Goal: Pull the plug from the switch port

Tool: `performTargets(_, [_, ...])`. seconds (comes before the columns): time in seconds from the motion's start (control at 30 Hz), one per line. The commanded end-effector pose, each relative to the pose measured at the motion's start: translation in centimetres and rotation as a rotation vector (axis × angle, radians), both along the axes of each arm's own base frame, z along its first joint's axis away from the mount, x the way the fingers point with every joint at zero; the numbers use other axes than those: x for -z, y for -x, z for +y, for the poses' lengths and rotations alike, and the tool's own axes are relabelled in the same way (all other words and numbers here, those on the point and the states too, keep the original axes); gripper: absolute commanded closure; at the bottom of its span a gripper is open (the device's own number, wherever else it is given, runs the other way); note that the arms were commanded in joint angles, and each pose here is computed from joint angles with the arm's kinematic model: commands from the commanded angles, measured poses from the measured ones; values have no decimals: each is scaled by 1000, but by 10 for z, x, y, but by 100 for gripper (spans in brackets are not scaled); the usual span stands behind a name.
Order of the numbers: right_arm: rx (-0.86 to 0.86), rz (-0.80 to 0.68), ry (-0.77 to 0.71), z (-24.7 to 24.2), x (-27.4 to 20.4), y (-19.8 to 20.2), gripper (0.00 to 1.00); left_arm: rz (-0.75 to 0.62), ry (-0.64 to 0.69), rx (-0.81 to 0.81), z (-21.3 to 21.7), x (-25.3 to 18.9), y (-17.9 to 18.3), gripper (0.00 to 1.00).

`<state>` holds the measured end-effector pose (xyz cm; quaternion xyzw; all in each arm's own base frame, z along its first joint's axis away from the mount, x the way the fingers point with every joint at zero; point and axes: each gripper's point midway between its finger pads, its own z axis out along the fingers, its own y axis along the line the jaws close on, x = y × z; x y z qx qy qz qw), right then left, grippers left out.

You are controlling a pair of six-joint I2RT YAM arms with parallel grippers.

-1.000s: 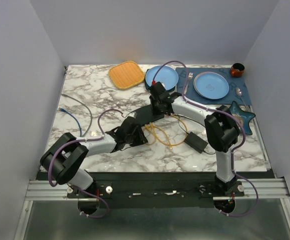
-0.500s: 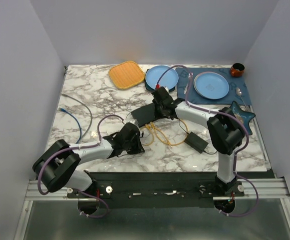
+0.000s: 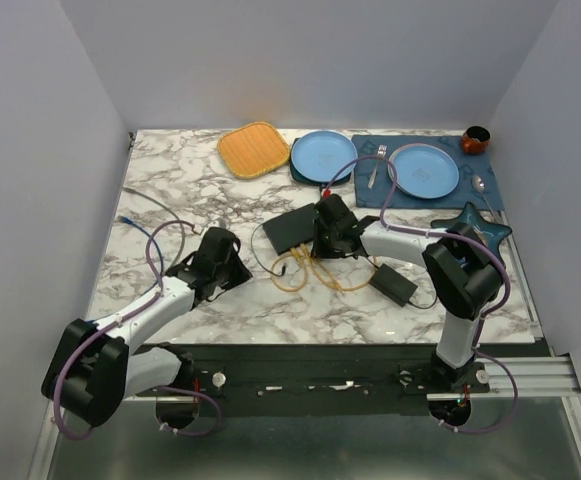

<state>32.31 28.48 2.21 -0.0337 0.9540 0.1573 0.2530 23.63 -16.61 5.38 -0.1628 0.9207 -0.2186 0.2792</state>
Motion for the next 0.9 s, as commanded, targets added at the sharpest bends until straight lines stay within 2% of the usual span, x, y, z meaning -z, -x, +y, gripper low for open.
performTargets(0.0, [-51,164,-41,15,25,49,70,-60,-3,-22,6,-27,-35,83])
performTargets(0.2, [-95,177,-137,51,8,67,70,-41,22,-32,8,-31,-53,83])
performTargets(0.43, [-24,67,-147,38,-23,51,67,-79,41,-72,22,-44,-68,83])
performTargets(0.57, [4,52,-200,33,-23,49,64,-108,120,-24,4,-55,-83,82])
performTargets(0.6, [9,90,-226,30,-14,58,63,-119,141,-6,-2,-61,-89,82])
performTargets(0.73, [-12,114,-377,49,-6,58,61,-70,209,59,-25,-45,-106,82])
performTargets(0.87, [19,153,-437,54,7,53,61,-34,268,93,-40,-32,-114,83])
